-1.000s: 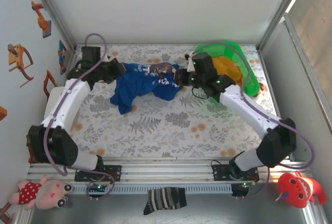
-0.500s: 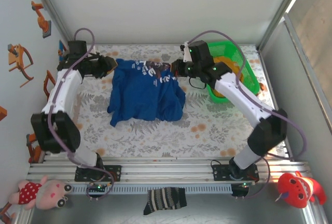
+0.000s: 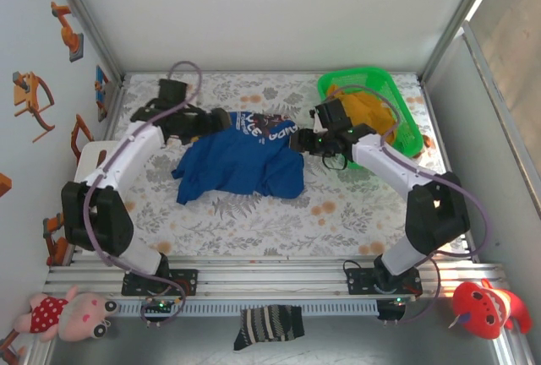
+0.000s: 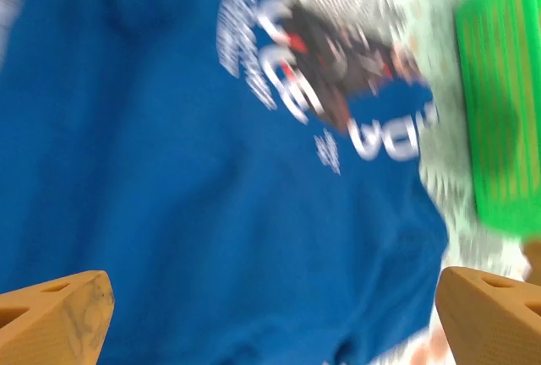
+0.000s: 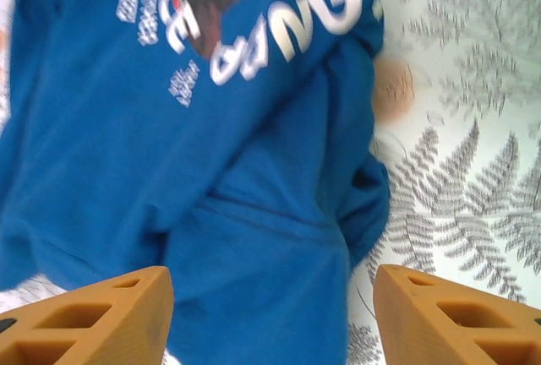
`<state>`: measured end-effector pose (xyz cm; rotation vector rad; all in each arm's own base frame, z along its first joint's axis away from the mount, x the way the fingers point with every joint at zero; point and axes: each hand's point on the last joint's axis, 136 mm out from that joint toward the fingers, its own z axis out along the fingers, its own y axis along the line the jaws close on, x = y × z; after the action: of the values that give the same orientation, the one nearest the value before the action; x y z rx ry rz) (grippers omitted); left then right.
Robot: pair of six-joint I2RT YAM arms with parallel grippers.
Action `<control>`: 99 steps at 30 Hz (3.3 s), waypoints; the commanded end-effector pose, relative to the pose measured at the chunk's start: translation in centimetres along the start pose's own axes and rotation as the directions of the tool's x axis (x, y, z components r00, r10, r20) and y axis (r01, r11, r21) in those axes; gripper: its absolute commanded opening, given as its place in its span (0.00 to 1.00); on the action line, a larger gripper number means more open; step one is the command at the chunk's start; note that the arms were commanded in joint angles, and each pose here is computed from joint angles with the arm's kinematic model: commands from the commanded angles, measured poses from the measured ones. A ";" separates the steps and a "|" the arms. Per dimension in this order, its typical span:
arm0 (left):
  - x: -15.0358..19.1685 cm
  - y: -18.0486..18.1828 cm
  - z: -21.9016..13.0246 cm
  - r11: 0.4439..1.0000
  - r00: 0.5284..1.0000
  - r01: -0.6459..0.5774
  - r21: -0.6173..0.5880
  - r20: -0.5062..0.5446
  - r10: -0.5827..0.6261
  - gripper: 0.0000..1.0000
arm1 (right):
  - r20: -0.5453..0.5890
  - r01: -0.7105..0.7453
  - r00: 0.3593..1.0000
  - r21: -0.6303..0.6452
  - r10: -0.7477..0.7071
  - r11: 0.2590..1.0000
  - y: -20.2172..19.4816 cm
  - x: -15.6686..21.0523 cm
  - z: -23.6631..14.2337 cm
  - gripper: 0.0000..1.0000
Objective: Fold the inside-out t-shirt
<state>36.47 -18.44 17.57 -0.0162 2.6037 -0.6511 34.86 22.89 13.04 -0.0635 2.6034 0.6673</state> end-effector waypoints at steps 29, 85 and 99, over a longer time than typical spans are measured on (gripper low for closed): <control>-2.5 -0.7 4.6 1.000 1.000 0.007 0.004 0.026 -0.007 0.00 | 0.017 0.007 1.000 0.015 -0.007 1.000 0.0 2.2 -0.5 0.00; 1.9 5.4 4.1 0.998 0.995 0.056 -0.035 -0.075 -0.059 0.00 | 0.072 0.371 0.929 -0.166 -0.364 0.914 11.6 0.5 -3.5 0.00; 3.5 1.3 0.8 0.999 1.000 0.010 0.031 0.007 -0.010 0.84 | 0.052 0.311 0.950 -0.175 -0.307 0.934 10.2 2.1 -2.4 0.00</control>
<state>35.09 -17.15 14.22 -0.0340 2.6015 -0.6993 30.59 30.88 17.36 -0.5418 2.4674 0.7356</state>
